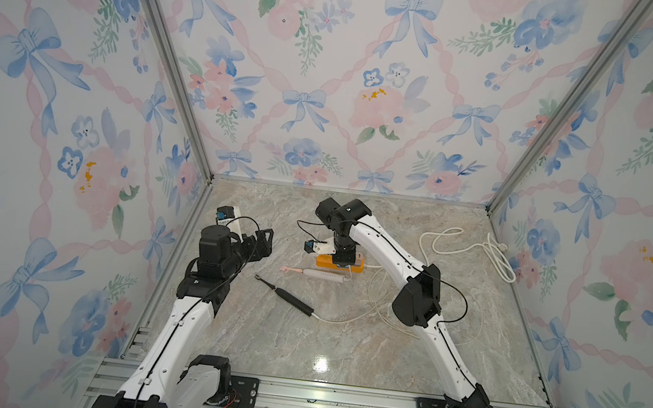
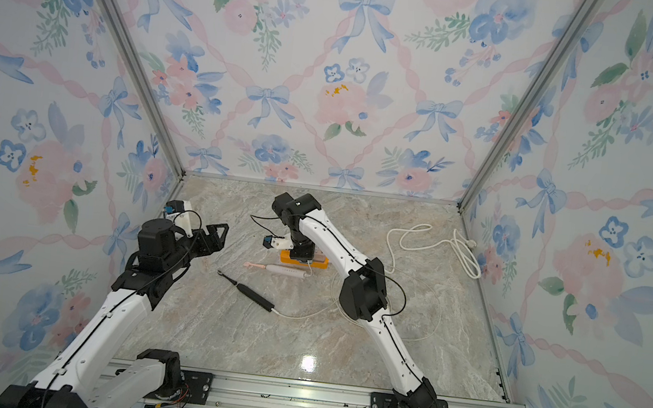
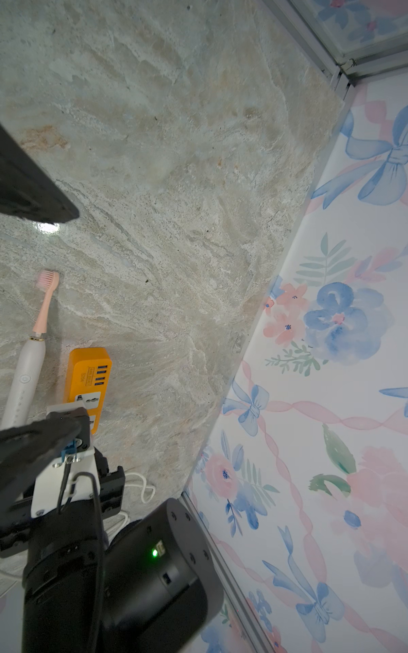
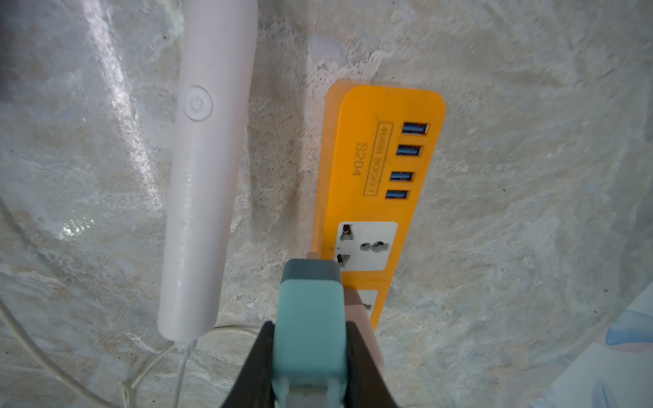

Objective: Charge the electric toothbrush
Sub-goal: Insert the plug into the socket.

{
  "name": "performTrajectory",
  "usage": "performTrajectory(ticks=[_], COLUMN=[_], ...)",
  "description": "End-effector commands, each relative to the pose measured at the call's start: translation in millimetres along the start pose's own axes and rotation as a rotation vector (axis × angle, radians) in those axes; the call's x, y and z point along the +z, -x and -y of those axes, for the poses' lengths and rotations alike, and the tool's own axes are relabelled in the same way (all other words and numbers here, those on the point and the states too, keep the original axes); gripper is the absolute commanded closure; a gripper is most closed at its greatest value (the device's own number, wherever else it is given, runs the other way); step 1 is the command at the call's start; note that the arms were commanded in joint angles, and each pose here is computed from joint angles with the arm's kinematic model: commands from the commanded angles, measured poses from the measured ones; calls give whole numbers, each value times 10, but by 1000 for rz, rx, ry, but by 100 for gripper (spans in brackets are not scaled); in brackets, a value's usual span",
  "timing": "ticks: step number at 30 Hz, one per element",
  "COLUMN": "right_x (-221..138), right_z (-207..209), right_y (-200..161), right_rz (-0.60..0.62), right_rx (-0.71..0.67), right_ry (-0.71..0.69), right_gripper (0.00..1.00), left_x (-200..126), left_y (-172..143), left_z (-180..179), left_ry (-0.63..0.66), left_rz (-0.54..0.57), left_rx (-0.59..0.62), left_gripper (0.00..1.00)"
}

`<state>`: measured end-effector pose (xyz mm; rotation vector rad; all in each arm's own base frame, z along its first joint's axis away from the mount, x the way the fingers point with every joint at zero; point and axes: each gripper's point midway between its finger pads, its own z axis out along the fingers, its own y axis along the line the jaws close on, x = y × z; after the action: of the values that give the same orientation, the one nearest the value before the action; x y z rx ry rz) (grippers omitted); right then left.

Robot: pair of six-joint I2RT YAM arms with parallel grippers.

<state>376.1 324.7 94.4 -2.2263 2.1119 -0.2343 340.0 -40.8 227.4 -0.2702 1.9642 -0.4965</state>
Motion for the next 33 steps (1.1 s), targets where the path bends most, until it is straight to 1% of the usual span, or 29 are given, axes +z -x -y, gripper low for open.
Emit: performTrajectory(ticks=[1, 6, 17, 22, 28, 33], right_x=[-27, -96, 134, 206, 233, 216], right_z=[24, 86, 165, 137, 42, -66], right_y=[-15, -17, 17, 5, 44, 61], right_rz=[4, 17, 24, 15, 21, 25], right_rx=[-18, -41, -55, -56, -36, 25], right_ry=[2, -26, -15, 7, 42, 84], right_gripper=[92, 92, 92, 92, 92, 89], left_x=[30, 40, 67, 70, 69, 65], left_y=[-32, -41, -66, -62, -61, -52], left_z=[-29, -38, -55, -63, -70, -65], left_ry=[-5, -6, -7, -7, -6, -7], left_rz=[-6, -11, -26, -26, -27, -23], left_rx=[5, -5, -8, -10, -12, -11], left_gripper=[12, 12, 12, 11, 11, 11])
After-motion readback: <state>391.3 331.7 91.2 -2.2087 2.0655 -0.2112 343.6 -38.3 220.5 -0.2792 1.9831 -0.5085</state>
